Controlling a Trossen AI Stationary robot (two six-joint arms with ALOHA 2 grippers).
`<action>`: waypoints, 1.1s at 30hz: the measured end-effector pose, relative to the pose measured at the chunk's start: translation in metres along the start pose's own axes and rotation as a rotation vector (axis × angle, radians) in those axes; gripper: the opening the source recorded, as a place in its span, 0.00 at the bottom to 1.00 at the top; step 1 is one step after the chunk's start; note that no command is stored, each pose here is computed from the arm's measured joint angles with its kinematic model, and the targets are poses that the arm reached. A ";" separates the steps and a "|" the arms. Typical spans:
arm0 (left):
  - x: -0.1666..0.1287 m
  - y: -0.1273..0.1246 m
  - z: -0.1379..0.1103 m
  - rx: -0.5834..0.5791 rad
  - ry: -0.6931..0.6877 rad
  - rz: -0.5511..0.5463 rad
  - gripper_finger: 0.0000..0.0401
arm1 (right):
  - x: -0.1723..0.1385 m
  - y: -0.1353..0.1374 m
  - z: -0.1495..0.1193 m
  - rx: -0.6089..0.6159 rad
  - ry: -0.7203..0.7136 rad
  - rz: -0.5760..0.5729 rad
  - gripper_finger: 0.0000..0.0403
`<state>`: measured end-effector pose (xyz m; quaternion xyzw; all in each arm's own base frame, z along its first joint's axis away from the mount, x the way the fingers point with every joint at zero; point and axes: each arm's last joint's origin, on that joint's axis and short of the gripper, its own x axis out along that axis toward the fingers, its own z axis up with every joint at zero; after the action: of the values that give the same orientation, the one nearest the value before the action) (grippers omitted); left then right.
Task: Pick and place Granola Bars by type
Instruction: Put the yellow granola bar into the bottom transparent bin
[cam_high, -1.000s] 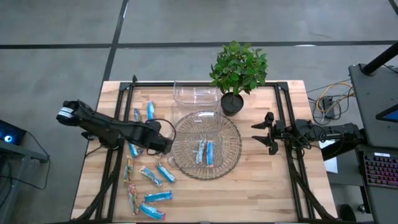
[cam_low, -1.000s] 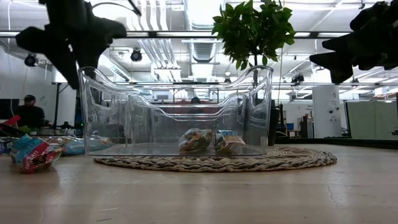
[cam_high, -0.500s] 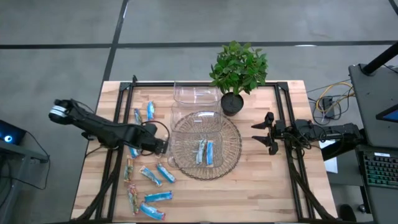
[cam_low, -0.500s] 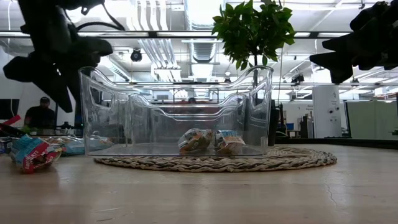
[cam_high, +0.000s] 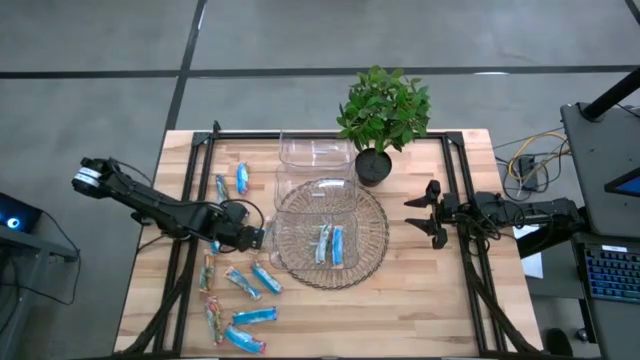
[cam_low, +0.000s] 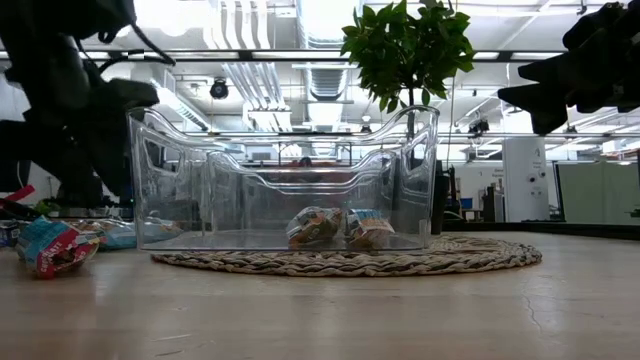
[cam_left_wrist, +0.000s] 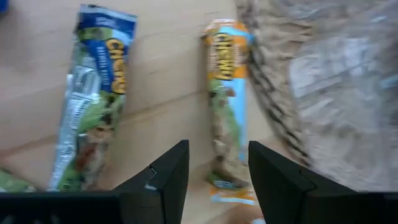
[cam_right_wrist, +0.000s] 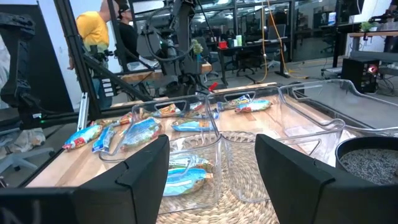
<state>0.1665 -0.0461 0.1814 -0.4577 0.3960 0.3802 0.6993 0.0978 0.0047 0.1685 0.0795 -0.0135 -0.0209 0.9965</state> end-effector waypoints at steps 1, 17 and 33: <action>0.002 0.002 -0.001 0.001 0.000 0.005 0.37 | 0.000 0.000 0.000 0.000 0.000 0.000 0.57; 0.022 0.009 -0.007 0.001 0.010 -0.090 0.37 | 0.000 0.000 0.000 0.000 0.000 0.000 0.57; 0.036 0.011 -0.011 -0.013 0.014 -0.132 0.35 | 0.000 0.000 0.000 0.000 0.000 0.000 0.56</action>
<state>0.1683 -0.0472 0.1421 -0.4902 0.3673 0.3328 0.7170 0.0978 0.0047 0.1685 0.0795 -0.0135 -0.0211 0.9965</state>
